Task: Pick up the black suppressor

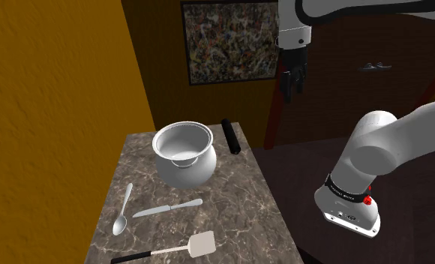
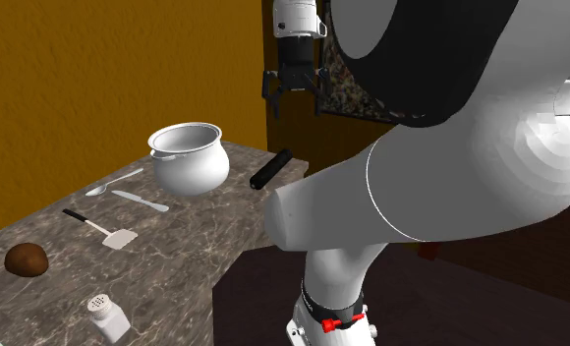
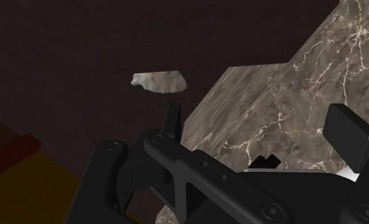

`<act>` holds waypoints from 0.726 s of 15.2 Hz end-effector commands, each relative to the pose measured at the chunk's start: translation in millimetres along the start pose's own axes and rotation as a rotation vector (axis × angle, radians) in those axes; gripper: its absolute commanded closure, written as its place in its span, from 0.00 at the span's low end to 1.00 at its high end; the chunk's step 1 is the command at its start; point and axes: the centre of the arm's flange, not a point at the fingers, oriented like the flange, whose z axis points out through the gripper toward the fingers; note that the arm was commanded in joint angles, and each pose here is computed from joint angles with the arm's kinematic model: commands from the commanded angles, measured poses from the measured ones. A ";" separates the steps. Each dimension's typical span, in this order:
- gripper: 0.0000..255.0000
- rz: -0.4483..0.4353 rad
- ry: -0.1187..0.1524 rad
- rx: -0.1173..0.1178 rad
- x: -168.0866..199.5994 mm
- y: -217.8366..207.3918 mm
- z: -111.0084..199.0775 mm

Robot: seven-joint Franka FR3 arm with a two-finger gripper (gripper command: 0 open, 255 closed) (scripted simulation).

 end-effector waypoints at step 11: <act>0.00 0.214 0.106 0.062 80.1 -25.1 83.7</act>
